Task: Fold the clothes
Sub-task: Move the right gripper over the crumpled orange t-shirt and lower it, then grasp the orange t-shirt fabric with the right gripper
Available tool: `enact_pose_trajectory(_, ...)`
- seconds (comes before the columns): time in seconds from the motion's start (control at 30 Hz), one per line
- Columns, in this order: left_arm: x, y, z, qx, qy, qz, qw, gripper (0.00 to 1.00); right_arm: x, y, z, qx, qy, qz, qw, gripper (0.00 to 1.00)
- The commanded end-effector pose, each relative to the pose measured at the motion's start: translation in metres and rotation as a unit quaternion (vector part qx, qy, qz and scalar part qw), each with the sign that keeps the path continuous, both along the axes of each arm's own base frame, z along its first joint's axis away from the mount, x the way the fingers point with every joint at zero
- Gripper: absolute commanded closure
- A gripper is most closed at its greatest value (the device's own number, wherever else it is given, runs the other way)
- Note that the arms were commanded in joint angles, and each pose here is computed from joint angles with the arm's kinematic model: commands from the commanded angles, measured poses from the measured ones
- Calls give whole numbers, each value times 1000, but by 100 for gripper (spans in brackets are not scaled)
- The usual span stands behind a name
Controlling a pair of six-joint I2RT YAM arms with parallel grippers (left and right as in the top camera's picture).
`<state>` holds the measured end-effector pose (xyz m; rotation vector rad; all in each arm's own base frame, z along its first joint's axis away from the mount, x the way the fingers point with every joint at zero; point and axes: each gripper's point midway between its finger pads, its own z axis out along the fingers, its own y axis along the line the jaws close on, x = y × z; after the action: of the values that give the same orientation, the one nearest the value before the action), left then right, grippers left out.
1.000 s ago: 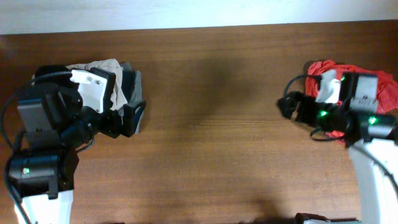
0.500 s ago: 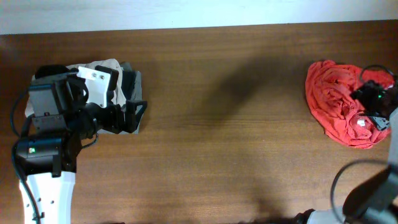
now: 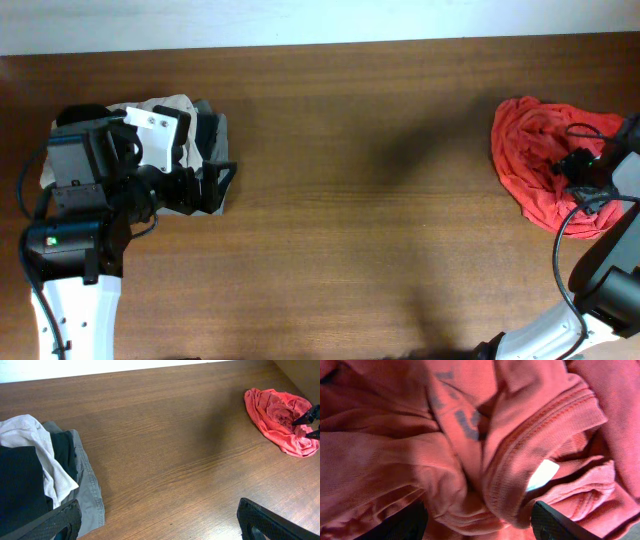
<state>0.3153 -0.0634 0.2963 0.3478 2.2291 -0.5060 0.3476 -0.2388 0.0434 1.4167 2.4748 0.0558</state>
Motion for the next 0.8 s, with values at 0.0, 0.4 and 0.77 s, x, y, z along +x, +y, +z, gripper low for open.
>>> enact_pose_trajectory(0.0, 2, 3, 5, 0, -5, 9, 1000, 1, -7, -14, 7, -12, 0, -19, 1000, 28)
enact_pose_trajectory(0.4, 6, 4, 6, 5, -11, 9, 1000, 1, -12, -32, 11, 11, -36, -42, 998, 28)
enact_pose_trajectory(0.77, 8, 4, 1, 4, -2, 9, 1000, 1, 6, -49, 24, 13, -111, -41, 993, 21)
